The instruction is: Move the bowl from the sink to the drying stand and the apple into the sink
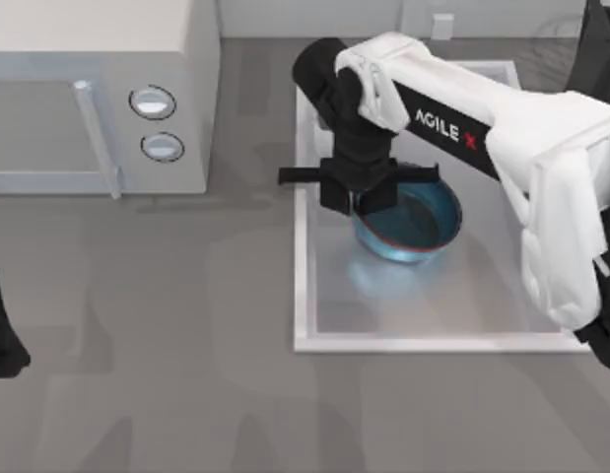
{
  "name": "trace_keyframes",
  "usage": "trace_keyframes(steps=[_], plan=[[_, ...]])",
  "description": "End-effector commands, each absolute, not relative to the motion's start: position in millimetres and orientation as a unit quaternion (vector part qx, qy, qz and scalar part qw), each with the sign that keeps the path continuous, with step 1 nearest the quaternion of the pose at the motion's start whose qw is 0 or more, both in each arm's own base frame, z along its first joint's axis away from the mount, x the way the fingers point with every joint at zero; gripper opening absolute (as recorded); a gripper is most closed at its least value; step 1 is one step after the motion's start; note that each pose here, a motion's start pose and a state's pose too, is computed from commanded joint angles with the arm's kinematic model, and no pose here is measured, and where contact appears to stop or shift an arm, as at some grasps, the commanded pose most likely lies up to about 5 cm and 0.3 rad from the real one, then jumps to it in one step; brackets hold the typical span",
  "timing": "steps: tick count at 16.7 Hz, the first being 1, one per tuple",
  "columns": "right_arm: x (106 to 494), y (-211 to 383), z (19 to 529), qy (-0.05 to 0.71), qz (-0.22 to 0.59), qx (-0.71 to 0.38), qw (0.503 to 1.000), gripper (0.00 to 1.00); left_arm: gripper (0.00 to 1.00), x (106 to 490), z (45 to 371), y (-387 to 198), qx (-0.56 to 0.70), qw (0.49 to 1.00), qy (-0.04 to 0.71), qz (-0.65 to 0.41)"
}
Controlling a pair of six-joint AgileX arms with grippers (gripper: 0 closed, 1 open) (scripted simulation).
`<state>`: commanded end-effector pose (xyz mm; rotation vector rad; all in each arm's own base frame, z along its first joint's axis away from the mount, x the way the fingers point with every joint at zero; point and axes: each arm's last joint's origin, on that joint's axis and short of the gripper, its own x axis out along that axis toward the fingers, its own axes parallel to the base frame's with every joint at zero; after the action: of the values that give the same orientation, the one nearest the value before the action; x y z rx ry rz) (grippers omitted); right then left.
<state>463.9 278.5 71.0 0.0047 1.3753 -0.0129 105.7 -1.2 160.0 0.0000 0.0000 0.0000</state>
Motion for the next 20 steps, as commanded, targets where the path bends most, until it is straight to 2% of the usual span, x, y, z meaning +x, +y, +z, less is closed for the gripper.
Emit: trace_keyframes(steps=[5,11,15,20], plan=[[394.5,311.4,170.9,0.636,-0.008,0.001,0.772,0.0,1.0,105.7,160.0,-1.2,0.0,1.0,0.0,0.0],[255.6,300.2,306.9,0.63,-0.002,0.008,0.777,0.0,1.0,105.7,160.0,-1.2,0.0,1.0,0.0,0.0],[191.8,275.4,344.0,0.63,-0.003,0.007,0.776,0.0,1.0,105.7,160.0,-1.2,0.0,1.0,0.0,0.0],[178.2,269.1,349.5,0.631,-0.005,0.005,0.775,0.0,1.0,105.7,160.0,-1.2,0.0,1.0,0.0,0.0]])
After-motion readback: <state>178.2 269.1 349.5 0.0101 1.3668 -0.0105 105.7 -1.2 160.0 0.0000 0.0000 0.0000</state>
